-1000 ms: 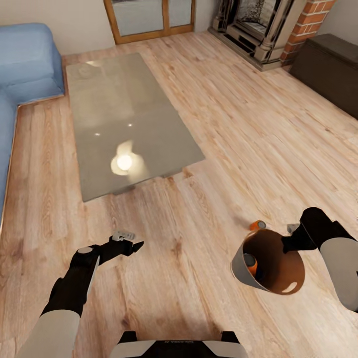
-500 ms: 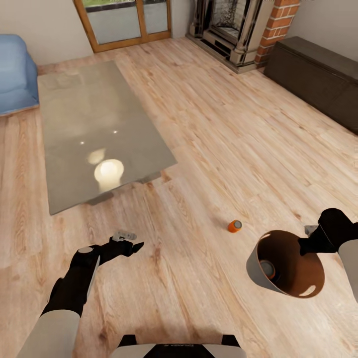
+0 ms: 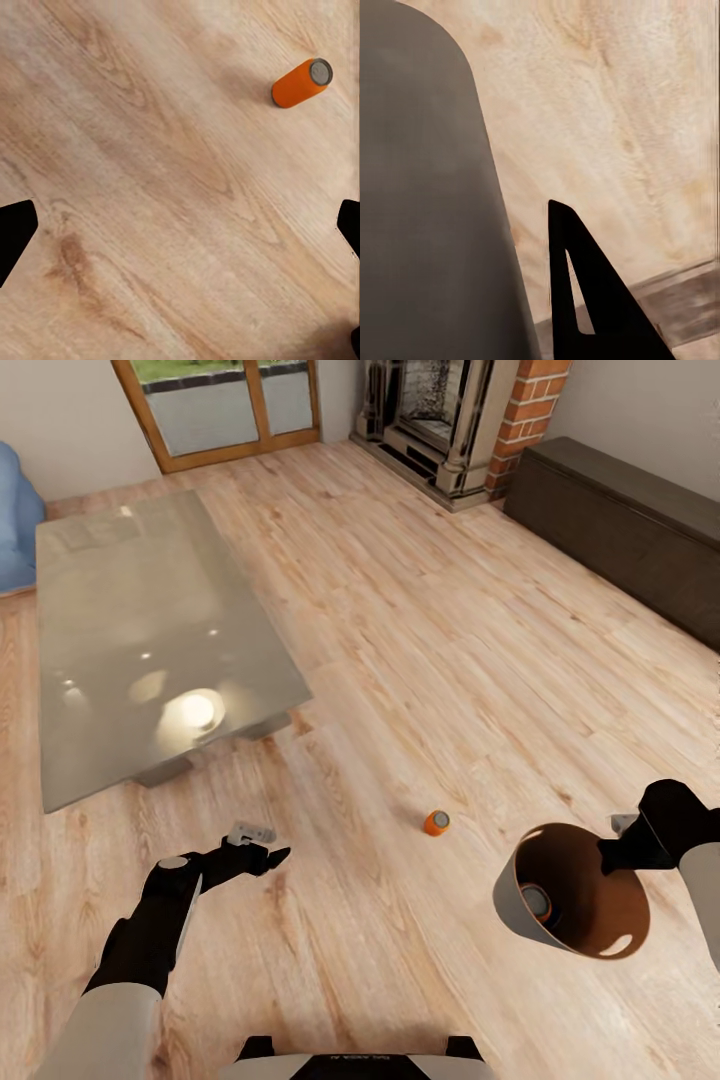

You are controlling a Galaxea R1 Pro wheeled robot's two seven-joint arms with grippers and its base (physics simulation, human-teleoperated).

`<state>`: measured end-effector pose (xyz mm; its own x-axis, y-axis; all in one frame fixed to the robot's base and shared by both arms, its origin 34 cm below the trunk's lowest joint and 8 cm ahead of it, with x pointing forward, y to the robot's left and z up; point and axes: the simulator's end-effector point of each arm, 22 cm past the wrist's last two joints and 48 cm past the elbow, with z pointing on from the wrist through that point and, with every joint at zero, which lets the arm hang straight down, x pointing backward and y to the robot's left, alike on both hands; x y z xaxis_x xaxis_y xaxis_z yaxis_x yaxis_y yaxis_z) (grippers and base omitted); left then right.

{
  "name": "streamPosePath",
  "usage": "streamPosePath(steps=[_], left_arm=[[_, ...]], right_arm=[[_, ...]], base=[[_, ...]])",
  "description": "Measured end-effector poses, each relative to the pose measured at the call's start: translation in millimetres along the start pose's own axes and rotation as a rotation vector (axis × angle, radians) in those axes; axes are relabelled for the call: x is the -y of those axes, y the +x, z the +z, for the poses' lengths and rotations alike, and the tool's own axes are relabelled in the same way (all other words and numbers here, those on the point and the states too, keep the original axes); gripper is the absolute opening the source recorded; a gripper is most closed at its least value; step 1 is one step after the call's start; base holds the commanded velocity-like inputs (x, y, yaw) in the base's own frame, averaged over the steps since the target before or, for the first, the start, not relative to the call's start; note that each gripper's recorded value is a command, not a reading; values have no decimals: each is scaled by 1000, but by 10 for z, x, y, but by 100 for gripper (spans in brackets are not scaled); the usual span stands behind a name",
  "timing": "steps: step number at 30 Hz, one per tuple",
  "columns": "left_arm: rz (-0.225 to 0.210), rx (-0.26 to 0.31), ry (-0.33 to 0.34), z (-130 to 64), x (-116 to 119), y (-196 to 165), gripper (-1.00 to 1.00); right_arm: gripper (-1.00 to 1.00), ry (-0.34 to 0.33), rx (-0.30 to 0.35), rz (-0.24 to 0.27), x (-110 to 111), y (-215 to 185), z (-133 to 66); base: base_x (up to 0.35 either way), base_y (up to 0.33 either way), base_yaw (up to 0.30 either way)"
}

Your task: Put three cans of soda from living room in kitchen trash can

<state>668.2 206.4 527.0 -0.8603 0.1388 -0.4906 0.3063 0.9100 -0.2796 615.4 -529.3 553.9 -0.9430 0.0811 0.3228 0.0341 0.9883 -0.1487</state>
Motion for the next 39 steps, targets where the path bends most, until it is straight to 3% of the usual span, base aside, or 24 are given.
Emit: streamPosePath(steps=[7,12,21,39], left_arm=[[2,-3,1,4,8,4,100],[-31,-63,8,18,45,138,100],[-90,-129,12,11,53,276,100],[-86,-131,4,-39,65,212,100]], right_arm=[[-100,2,0,0,10,3,-1],[-100,11,-8,-4,31,37,23],[-100,-64,-9,74,-61,174,158],[-100,-56,-17,66,-56,286,174]], base=[[128,-305,0],[259,-197,-18],[318,-51,-119],[210,-239,-183]])
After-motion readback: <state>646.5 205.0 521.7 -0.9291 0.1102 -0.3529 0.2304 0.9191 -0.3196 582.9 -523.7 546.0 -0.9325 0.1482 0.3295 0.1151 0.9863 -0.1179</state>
